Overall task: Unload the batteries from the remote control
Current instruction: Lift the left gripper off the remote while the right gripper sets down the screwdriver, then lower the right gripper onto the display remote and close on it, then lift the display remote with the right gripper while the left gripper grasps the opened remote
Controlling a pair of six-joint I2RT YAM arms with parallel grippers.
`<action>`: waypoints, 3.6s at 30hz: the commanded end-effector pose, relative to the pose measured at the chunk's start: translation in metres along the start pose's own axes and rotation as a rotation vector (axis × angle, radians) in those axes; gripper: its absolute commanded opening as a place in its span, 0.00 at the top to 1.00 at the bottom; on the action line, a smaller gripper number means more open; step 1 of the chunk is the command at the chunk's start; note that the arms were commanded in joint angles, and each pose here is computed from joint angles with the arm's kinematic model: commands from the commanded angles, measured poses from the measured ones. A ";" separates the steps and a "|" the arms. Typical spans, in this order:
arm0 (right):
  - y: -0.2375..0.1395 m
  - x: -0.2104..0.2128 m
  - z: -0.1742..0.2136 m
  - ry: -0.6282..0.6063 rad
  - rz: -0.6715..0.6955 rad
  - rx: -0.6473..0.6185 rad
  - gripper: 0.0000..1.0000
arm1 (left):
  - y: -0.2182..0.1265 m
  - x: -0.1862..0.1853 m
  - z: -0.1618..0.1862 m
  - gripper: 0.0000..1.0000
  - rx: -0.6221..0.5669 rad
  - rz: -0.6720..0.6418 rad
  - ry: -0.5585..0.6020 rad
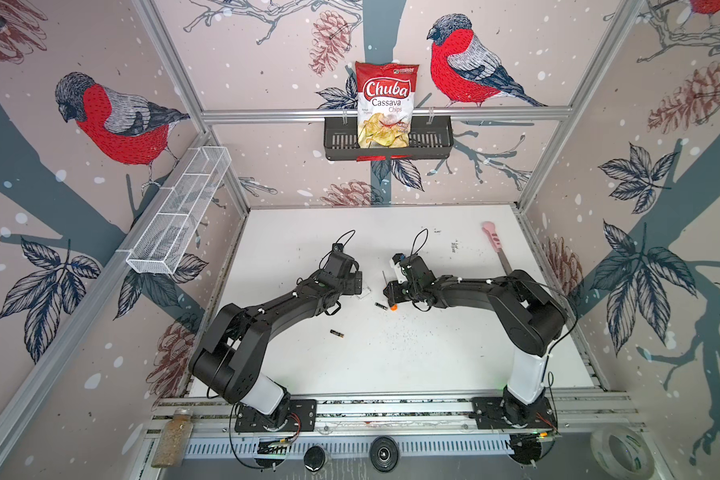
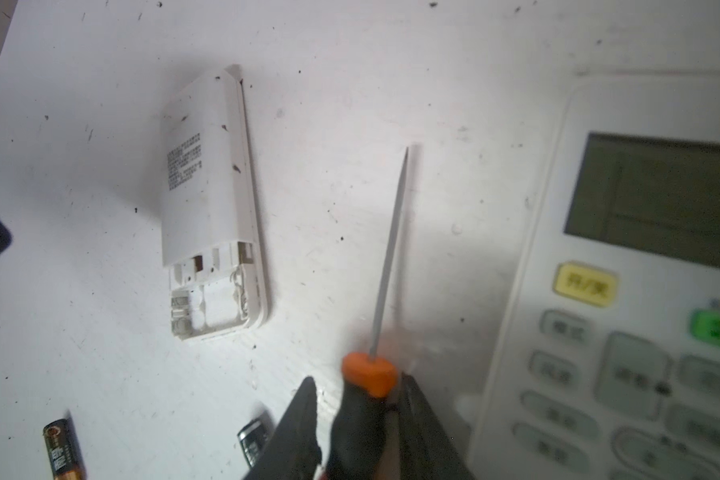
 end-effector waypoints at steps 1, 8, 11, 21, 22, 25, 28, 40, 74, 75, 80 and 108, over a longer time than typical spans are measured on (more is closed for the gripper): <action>0.002 -0.003 0.006 -0.009 0.035 0.033 0.63 | -0.002 -0.002 -0.005 0.04 -0.030 0.017 -0.017; -0.008 0.003 -0.005 -0.012 0.019 0.004 0.57 | -0.007 -0.002 -0.008 0.04 -0.035 0.021 -0.016; -0.016 0.006 -0.015 -0.015 0.022 -0.011 0.54 | -0.008 -0.003 -0.010 0.04 -0.035 0.022 -0.013; -0.049 -0.014 -0.042 -0.005 0.180 -0.011 0.42 | -0.014 -0.009 -0.019 0.04 -0.047 0.046 -0.021; -0.051 -0.019 -0.042 0.001 0.203 0.003 0.42 | -0.015 -0.010 -0.020 0.04 -0.048 0.054 -0.022; -0.051 -0.032 -0.042 0.009 0.262 0.054 0.41 | -0.016 -0.011 -0.021 0.04 -0.048 0.067 -0.024; -0.045 -0.043 -0.038 0.013 0.296 0.102 0.39 | -0.017 -0.012 -0.022 0.04 -0.050 0.072 -0.027; -0.010 -0.054 -0.028 -0.003 0.347 0.218 0.37 | -0.015 -0.011 -0.020 0.04 -0.049 0.068 -0.024; -0.002 -0.042 -0.016 -0.045 0.447 0.272 0.30 | -0.016 -0.010 -0.015 0.04 -0.056 0.094 -0.045; -0.002 -0.042 -0.019 -0.040 0.446 0.266 0.30 | -0.015 -0.010 -0.015 0.04 -0.056 0.097 -0.046; 0.001 -0.048 -0.030 -0.014 0.428 0.253 0.26 | -0.015 -0.010 -0.015 0.04 -0.056 0.097 -0.047; 0.023 -0.065 -0.052 0.030 0.432 0.280 0.44 | -0.012 -0.008 -0.023 0.04 -0.080 0.074 -0.053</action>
Point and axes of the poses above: each gripper's point midway between its finger pads, its own y axis out along the fingers, its own x axis along the line the jaws close on, z = x × y, the point moved 7 cm from there along -y, back along the fingers, and after that the axes turned 9 degrees about -y, right-handed, at the moved point
